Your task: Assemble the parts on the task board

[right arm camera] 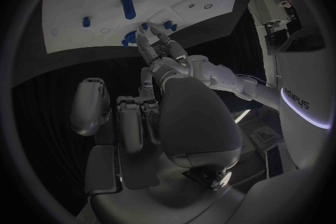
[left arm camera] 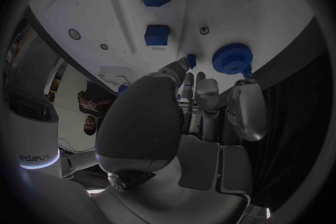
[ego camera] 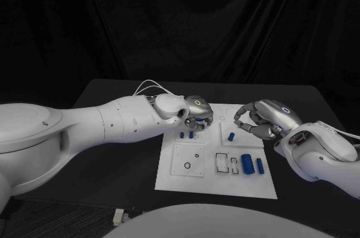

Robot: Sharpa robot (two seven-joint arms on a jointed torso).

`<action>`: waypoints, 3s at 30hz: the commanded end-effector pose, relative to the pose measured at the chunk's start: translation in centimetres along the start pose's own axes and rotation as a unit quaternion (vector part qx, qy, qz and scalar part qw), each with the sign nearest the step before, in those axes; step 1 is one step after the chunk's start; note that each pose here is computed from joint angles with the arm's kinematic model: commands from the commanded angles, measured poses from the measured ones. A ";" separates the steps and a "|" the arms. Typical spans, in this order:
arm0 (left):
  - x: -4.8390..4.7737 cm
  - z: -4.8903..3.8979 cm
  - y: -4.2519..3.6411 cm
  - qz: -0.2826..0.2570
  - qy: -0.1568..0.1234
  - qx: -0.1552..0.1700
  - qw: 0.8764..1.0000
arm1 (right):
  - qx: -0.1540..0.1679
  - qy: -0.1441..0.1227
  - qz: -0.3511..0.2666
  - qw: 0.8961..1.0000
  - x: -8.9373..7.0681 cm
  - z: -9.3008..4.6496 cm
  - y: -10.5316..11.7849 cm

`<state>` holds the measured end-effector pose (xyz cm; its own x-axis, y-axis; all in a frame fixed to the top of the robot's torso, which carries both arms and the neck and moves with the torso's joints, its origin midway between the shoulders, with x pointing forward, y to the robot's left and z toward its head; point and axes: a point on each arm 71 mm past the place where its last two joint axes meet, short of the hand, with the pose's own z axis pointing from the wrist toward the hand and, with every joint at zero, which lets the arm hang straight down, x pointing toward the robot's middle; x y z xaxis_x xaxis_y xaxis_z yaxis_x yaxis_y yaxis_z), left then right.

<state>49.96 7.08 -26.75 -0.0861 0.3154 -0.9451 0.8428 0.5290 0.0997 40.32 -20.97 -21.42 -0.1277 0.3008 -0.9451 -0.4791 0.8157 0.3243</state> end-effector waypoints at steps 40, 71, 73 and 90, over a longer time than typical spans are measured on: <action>0.54 -0.03 -0.27 0.004 -0.053 0.011 0.999 | 0.005 0.007 -0.005 1.000 0.2 0.1 -0.2; -0.68 -6.91 3.51 0.006 -0.034 -0.020 0.999 | 0.010 0.012 -0.007 1.000 0.2 0.0 -0.4; -0.52 -7.04 3.64 0.005 -0.030 -0.021 0.999 | 0.010 0.012 -0.007 1.000 0.2 0.1 -0.4; 0.89 -6.65 3.48 -0.004 -0.006 -0.022 1.000 | 0.010 0.014 -0.007 1.000 0.4 0.1 -0.4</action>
<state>49.37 14.59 -24.99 -0.0771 0.2937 -0.9528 0.8098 0.5759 0.1119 40.55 -21.03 -21.80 -0.1448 0.2820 -0.9484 -0.4723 0.8226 0.3166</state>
